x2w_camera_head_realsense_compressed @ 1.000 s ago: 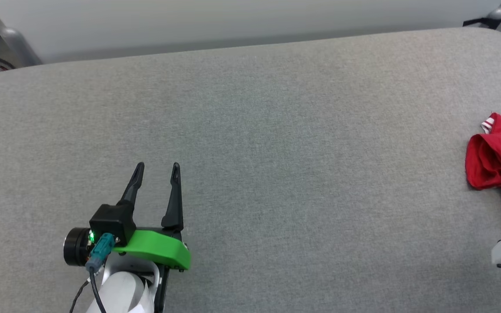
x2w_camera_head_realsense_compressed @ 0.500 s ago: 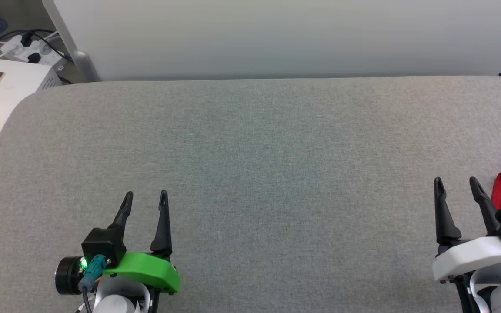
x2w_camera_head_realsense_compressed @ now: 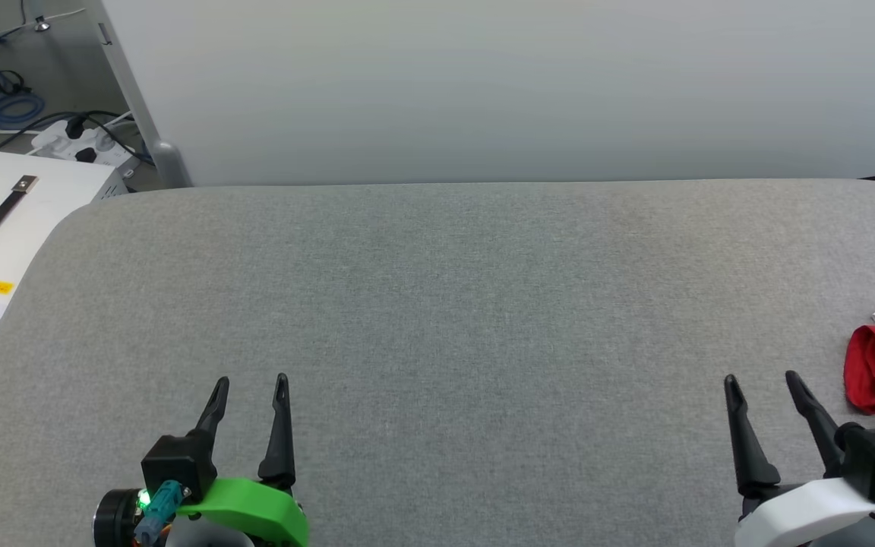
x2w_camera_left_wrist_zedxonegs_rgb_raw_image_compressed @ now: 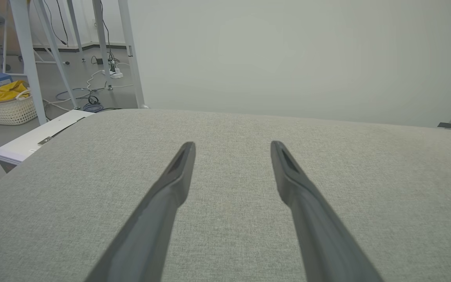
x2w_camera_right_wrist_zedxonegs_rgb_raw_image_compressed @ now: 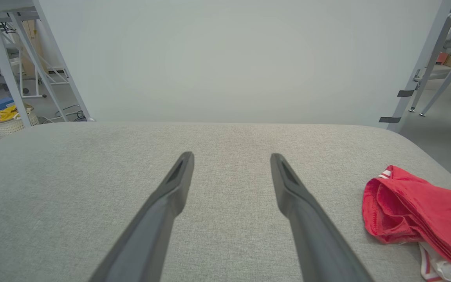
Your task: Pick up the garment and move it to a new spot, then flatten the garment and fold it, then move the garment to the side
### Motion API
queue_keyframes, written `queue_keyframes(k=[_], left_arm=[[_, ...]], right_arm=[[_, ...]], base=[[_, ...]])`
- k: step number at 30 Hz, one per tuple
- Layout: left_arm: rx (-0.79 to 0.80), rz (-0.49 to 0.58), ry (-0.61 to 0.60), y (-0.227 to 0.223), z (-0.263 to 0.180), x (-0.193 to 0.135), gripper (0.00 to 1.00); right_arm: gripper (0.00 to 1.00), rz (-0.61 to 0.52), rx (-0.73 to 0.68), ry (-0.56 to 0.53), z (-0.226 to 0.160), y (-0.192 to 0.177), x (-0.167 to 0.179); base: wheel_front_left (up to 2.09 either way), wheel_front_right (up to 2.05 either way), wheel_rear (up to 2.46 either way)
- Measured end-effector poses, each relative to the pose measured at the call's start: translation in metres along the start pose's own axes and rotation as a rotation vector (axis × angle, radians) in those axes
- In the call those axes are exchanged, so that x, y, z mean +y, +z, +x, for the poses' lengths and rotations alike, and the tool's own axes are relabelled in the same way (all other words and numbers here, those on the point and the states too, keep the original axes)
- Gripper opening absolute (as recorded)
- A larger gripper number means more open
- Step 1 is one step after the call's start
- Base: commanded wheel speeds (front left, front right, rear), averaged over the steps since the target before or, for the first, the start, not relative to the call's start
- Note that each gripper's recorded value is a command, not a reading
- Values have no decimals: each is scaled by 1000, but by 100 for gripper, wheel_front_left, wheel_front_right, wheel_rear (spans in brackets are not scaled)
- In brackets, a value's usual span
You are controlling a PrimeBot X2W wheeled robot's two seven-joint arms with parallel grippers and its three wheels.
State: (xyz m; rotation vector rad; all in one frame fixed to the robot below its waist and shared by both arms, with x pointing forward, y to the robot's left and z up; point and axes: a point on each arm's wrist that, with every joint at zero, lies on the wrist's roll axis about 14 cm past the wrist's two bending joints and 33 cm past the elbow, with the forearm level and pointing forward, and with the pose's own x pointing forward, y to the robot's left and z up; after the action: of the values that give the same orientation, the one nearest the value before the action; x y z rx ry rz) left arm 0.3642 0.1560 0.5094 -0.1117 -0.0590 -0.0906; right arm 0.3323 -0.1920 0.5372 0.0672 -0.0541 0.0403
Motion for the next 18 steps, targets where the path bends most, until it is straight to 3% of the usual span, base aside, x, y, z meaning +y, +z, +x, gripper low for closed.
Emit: queue_keyframes(k=[18], left_arm=[[43, -1, -29, -14, -2, -6, 100]], right_arm=[[100, 12, 1, 28, -3, 3, 12]], base=[[0, 0, 0]])
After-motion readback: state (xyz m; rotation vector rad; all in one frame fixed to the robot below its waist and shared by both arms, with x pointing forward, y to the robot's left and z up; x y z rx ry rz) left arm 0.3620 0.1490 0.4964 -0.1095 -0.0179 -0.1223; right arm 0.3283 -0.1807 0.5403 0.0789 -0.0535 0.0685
